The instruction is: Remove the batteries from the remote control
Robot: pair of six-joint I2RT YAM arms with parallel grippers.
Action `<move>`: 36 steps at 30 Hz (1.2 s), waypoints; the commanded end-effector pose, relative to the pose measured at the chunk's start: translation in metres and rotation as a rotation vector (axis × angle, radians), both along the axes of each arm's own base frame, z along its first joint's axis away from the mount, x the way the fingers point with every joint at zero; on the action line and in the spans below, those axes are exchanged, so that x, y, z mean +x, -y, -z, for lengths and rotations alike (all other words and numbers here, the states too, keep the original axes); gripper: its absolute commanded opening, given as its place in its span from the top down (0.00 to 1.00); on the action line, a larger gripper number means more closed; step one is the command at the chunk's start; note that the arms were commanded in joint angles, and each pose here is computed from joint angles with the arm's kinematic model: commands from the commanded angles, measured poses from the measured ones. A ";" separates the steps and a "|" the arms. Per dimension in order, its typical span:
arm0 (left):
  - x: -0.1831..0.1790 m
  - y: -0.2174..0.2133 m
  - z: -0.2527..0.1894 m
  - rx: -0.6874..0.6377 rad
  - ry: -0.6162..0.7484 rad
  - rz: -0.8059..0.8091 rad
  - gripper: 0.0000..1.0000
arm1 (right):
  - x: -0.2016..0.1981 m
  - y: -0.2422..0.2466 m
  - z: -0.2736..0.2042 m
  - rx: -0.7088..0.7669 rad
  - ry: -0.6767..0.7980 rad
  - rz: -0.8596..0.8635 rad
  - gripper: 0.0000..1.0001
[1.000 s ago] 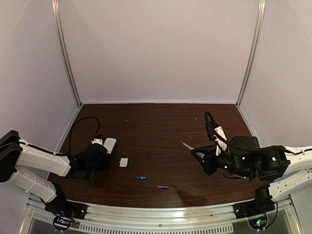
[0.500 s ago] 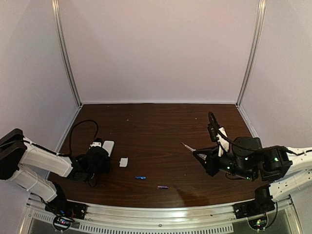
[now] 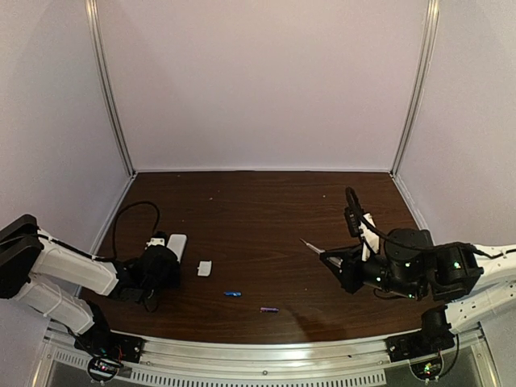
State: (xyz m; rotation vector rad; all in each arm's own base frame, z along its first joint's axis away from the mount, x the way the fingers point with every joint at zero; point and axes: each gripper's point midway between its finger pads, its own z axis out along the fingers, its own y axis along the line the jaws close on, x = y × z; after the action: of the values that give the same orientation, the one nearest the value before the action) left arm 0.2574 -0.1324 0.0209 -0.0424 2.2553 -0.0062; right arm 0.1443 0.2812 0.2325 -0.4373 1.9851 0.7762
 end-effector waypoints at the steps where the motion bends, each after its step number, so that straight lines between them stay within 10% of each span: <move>1: -0.004 -0.001 0.001 -0.044 -0.004 -0.007 0.46 | -0.003 0.004 0.009 -0.003 -0.024 -0.006 1.00; 12: -0.005 0.002 -0.026 -0.092 0.035 0.018 0.03 | -0.008 0.001 0.018 0.004 -0.056 -0.026 1.00; 25: -0.002 0.060 -0.093 -0.099 0.138 0.343 0.04 | -0.021 0.001 0.021 0.001 -0.082 -0.108 1.00; 36: -0.058 0.205 -0.129 0.158 0.321 0.896 0.16 | -0.051 -0.021 0.038 -0.010 -0.180 -0.288 1.00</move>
State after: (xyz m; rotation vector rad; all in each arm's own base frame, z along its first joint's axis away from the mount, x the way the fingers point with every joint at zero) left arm 0.2209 -0.2870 0.1385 0.6974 1.9597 -0.3258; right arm 0.1075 0.2967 0.2091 -0.6092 2.0782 0.9678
